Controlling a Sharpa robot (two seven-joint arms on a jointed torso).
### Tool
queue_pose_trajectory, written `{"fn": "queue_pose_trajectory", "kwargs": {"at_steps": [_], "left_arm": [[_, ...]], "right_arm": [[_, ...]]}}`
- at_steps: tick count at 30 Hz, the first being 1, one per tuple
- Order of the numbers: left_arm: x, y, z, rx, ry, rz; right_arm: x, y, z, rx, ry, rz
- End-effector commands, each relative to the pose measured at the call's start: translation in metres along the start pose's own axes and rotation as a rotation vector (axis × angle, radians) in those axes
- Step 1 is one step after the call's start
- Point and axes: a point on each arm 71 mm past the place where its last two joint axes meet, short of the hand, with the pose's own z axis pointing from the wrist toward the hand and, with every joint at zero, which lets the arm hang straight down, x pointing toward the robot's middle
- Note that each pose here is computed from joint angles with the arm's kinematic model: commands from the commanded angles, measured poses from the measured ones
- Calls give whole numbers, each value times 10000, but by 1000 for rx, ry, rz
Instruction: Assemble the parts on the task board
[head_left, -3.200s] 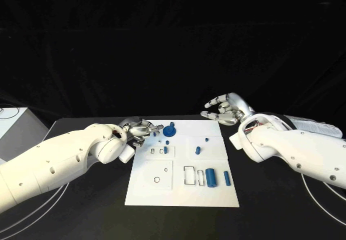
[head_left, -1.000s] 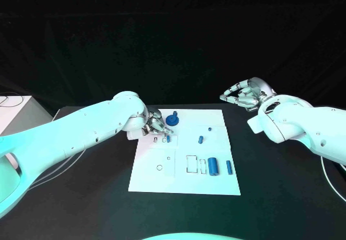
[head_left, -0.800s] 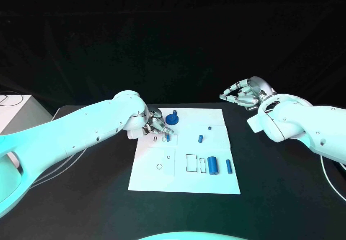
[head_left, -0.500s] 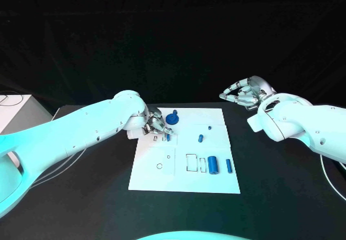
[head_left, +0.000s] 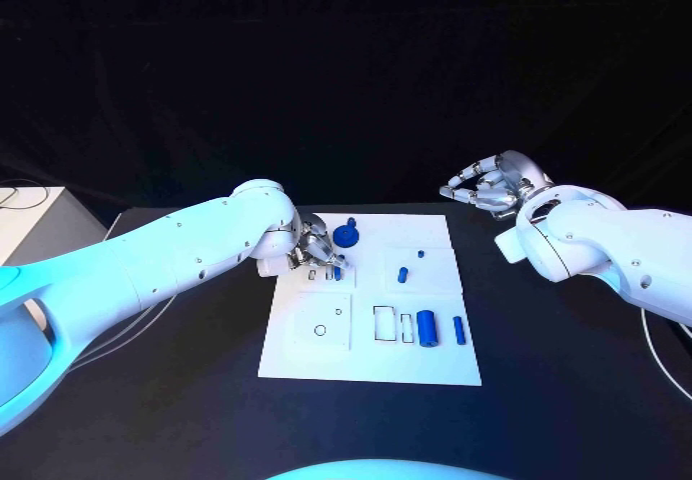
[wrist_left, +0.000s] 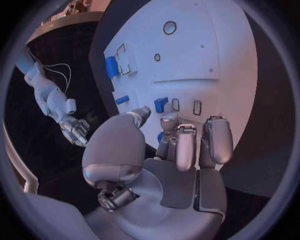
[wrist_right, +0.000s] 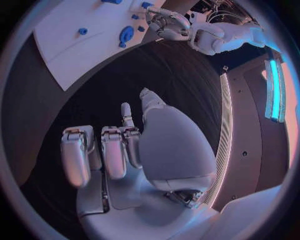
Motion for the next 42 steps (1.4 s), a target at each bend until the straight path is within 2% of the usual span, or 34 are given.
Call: {"fn": "queue_pose_trajectory", "kwargs": {"at_steps": [1,11,18,37,42], "left_arm": [[14,-15,3,0,21,14],[45,-32,27,2,37,10],[49,-15,35,0,39,3],[77,-28,35,27,69,-45],[73,-6,15,39,72,-78]], "right_arm": [[20,6,2,-6,17,-11],[44,8,8,-2,25,-11],[53,1,11,4,27,-12],[59,-23,18,16,32,-15],[59,-32,19,19,32,-15]]}}
